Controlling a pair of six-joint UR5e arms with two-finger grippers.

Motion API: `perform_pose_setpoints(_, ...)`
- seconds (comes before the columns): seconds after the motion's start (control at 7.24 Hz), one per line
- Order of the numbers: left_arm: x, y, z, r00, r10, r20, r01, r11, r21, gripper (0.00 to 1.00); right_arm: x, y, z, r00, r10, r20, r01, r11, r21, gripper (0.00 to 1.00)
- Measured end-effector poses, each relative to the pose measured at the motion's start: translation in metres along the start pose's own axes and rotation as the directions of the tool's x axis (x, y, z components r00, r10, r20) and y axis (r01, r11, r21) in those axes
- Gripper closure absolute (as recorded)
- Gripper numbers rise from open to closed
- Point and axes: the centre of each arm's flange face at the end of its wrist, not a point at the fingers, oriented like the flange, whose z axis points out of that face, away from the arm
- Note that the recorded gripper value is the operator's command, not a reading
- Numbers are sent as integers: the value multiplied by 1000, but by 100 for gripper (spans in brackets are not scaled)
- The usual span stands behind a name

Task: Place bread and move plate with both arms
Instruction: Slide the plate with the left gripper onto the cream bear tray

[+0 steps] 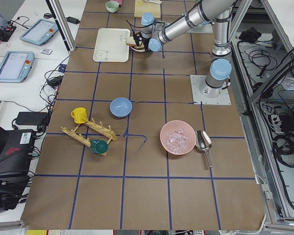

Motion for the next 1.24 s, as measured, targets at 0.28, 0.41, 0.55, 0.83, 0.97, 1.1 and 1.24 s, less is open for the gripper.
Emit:
perform_pose_setpoints(0.28, 2, 0, -10, 999, 43, -17, -43, 999, 20, 100, 0, 0, -2, 1000, 0, 0, 0, 1000, 8, 0)
perform_pose_setpoints(0.41, 5, 0, -18, 998, 53, -42, -52, 998, 31, 100, 0, 0, -3, 1000, -1, 0, 1, 1000, 10, 0)
perform_pose_setpoints(0.55, 8, 1, -23, 996, 61, -71, -59, 998, 36, 100, 0, 0, -2, 1000, -3, 0, 3, 1000, 7, 0)
perform_pose_setpoints(0.83, 10, -1, -31, 992, 67, -104, -62, 997, 54, 100, 0, -2, 3, 1000, -7, -1, 7, 1000, -3, 0)
perform_pose_setpoints(0.97, 9, -7, -37, 990, 60, -124, -52, 997, 65, 100, -2, -2, 9, 1000, -11, -3, 11, 1000, -17, 0)
perform_pose_setpoints(1.1, 7, -19, -45, 987, 42, -156, -31, 997, 70, 100, -3, 2, 13, 1000, -16, -14, 15, 999, -29, 0)
perform_pose_setpoints(1.24, 7, -33, -54, 982, 25, -186, -11, 997, 76, 100, -2, 11, 1, 999, -24, -38, 24, 1000, -4, 0)
